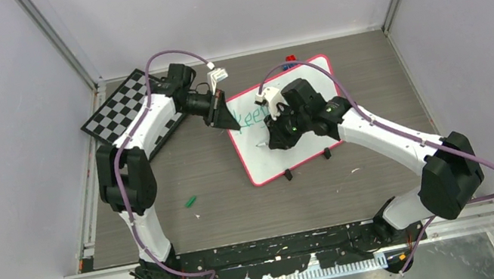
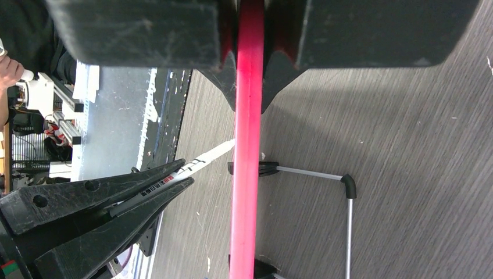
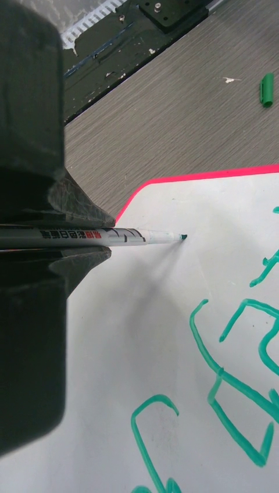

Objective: Write a sentence on the whiteboard

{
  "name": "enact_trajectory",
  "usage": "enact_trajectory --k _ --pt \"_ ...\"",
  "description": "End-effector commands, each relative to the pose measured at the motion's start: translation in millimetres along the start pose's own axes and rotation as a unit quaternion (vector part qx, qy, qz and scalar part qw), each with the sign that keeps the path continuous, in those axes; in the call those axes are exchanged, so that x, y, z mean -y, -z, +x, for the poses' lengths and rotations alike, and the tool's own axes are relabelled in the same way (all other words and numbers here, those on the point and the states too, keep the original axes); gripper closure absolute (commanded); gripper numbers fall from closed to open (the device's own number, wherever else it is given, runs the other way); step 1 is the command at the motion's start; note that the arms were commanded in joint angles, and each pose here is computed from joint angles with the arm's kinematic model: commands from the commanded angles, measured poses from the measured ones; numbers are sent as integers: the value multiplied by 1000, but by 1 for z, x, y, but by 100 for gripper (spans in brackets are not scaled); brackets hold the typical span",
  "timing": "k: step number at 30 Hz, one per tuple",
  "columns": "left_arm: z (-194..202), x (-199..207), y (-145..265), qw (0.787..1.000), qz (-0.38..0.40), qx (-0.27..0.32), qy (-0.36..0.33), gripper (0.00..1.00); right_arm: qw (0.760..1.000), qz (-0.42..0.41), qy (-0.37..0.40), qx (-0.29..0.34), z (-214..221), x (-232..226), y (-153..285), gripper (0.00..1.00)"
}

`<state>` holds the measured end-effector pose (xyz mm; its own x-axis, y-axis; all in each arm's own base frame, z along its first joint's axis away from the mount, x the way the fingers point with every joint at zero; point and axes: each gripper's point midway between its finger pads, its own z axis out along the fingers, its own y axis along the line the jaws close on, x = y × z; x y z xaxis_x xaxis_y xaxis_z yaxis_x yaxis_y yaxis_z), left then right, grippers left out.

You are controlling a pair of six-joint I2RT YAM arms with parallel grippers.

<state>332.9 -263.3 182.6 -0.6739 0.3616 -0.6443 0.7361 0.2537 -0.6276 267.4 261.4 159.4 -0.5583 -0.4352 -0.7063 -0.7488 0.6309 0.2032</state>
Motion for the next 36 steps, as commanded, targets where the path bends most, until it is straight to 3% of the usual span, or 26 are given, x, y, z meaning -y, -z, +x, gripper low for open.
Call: enact_trajectory --k 1,26,36 --pt "-7 0 7 999 -23 5 -26 100 999 11 22 43 -31 2 6 100" --pt "-4 -2 7 999 -26 2 -28 100 999 -4 10 -38 38 -1 -6 100" --pt "-5 -1 8 999 -28 2 -30 100 1000 3 17 -13 15 0 -1 100"
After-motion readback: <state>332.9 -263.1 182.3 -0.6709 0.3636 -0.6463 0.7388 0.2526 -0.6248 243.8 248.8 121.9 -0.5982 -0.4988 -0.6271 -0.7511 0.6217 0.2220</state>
